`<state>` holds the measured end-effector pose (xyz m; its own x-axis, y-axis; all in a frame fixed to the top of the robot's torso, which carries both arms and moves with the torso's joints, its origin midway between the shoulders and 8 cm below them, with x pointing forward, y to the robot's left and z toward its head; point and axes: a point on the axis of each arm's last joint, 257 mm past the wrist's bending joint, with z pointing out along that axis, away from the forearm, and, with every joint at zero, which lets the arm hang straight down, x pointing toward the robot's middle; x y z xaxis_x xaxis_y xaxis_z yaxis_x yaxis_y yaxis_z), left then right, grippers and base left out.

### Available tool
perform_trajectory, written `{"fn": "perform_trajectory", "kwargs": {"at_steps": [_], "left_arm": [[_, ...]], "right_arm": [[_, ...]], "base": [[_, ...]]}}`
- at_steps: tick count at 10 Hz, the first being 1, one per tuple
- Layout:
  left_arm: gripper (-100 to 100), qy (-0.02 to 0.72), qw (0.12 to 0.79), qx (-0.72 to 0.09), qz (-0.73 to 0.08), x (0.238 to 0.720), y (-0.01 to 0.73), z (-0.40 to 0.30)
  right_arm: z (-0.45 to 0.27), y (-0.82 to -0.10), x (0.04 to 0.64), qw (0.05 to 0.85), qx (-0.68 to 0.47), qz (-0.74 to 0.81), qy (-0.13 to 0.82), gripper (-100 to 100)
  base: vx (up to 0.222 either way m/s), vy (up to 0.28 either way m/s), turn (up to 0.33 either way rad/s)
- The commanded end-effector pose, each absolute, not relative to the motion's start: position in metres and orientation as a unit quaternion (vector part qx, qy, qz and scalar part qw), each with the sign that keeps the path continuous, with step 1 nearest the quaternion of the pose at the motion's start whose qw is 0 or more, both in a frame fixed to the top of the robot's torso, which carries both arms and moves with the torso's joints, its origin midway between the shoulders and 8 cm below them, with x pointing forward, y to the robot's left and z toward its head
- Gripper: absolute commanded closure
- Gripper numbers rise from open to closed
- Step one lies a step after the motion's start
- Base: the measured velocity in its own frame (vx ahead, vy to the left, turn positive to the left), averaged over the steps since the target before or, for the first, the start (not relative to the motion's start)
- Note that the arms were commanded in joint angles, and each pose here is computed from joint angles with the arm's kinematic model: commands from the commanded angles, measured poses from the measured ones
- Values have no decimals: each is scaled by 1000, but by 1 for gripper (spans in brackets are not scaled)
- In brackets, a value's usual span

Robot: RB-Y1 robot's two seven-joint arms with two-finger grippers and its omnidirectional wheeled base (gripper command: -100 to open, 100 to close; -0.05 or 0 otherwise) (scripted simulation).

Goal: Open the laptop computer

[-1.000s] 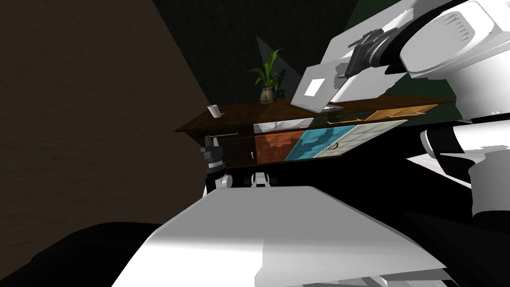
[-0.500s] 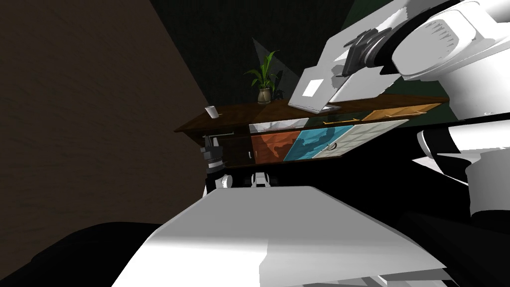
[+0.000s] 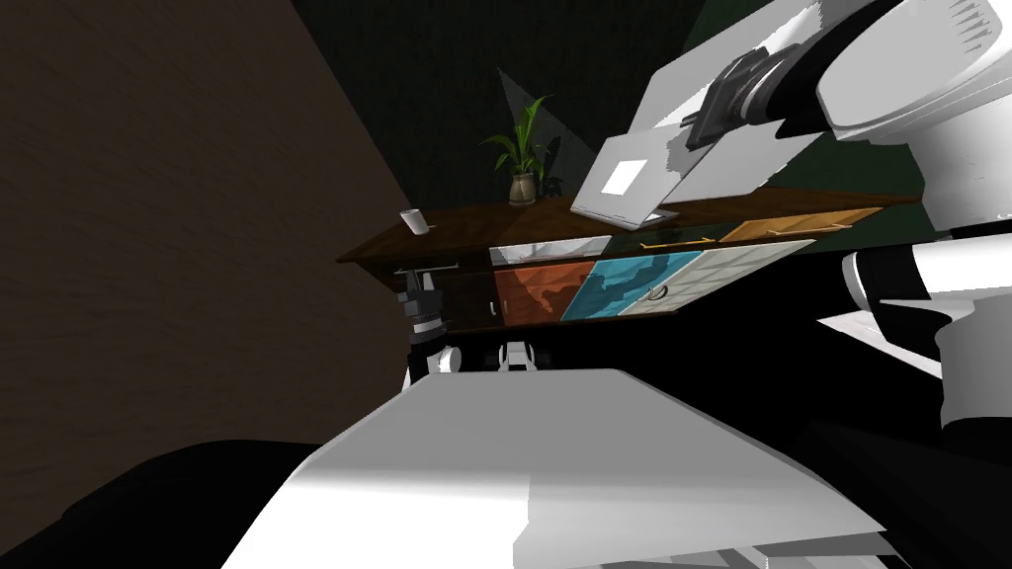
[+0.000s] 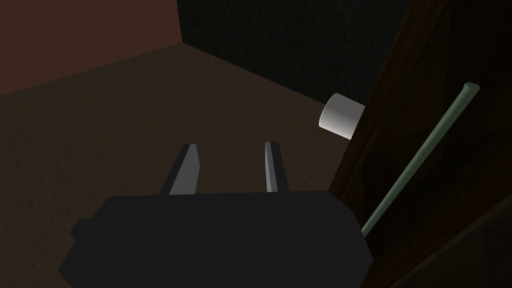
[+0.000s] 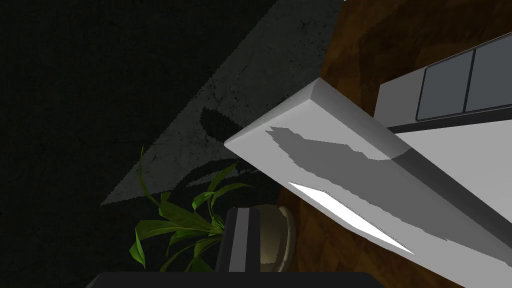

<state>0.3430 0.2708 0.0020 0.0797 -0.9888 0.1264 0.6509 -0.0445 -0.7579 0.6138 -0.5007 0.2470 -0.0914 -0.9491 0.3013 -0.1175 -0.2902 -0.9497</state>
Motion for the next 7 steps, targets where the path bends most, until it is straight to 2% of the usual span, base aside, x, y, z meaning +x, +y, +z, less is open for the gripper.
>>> {"fn": "perform_trajectory", "kwargs": {"at_steps": [1, 5, 6, 7], "left_arm": [[0, 243, 647, -348, -633, 343, 271, 2], [0, 243, 647, -348, -633, 343, 271, 2], [0, 243, 647, -348, -633, 343, 271, 2], [0, 243, 647, -348, -633, 343, 271, 2]], "right_arm": [[246, -505, 608, 382, -557, -542, 500, 100], [246, -509, 604, 398, -547, -518, 523, 100], [241, -494, 610, 409, -556, -511, 513, -100], [239, -487, 613, 413, -560, -509, 507, -100]], "base": [[24, -71, 10], [28, -51, 9], [-62, -105, 40], [-93, -159, 65]]}}
